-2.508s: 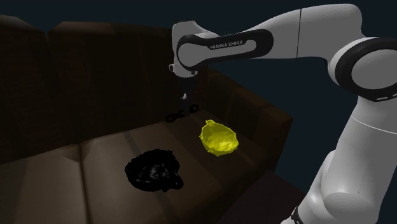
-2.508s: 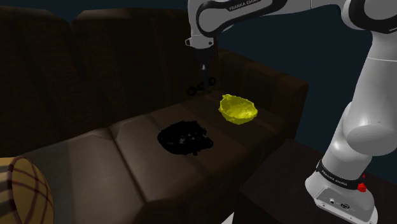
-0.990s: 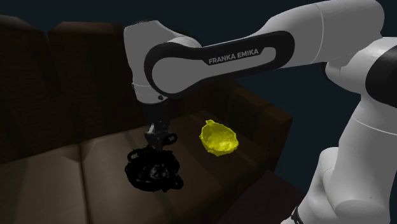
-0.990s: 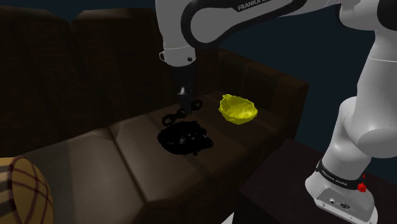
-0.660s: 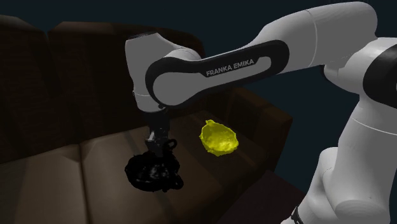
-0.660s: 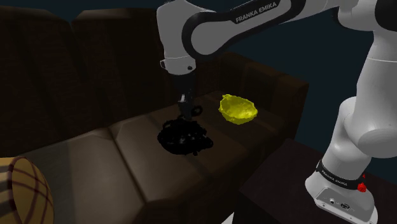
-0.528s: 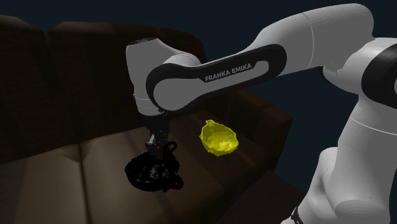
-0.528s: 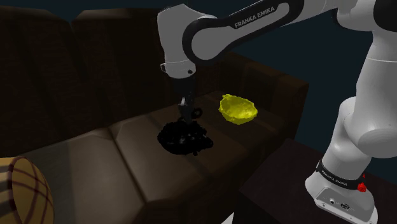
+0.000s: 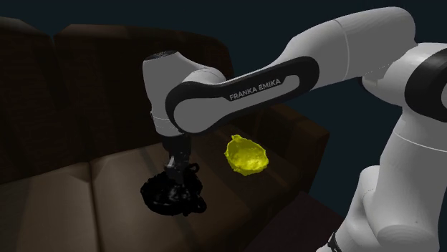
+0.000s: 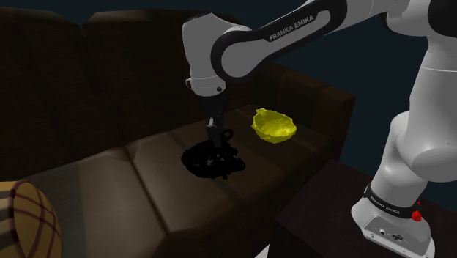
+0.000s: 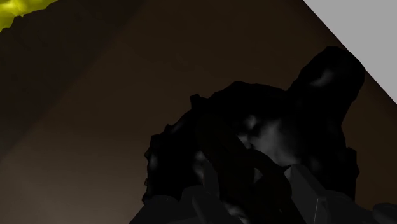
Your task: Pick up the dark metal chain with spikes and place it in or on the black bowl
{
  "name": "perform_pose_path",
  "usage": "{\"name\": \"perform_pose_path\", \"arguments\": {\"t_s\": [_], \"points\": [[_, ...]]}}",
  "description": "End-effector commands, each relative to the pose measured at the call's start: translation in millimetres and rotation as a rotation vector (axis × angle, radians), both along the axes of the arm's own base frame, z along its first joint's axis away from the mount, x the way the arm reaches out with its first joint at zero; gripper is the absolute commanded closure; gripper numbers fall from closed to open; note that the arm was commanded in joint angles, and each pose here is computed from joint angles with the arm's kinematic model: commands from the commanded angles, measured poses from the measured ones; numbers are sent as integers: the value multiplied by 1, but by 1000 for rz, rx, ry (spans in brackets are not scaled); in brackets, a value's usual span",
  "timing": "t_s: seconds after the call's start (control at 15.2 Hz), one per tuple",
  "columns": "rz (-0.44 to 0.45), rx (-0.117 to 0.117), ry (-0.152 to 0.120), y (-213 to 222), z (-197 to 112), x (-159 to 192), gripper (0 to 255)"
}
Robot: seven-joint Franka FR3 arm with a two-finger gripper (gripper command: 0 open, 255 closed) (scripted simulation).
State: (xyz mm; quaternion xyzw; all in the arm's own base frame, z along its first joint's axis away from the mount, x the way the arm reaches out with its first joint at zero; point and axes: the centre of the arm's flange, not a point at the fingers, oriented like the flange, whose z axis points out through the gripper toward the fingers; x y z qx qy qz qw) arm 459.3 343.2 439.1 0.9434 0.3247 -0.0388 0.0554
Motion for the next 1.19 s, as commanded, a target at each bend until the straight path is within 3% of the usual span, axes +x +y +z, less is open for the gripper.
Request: {"name": "perform_pose_path", "arguments": {"t_s": [0.0, 0.07, 0.4, 0.66, 1.12], "points": [[0, 0, 0, 0, 0, 0, 255], [0, 0, 0, 0, 0, 0, 0], [0, 0, 0, 0, 0, 0, 0], [0, 0, 0, 7, 50, 2, 0], [0, 0, 0, 7, 50, 2, 0]]}}
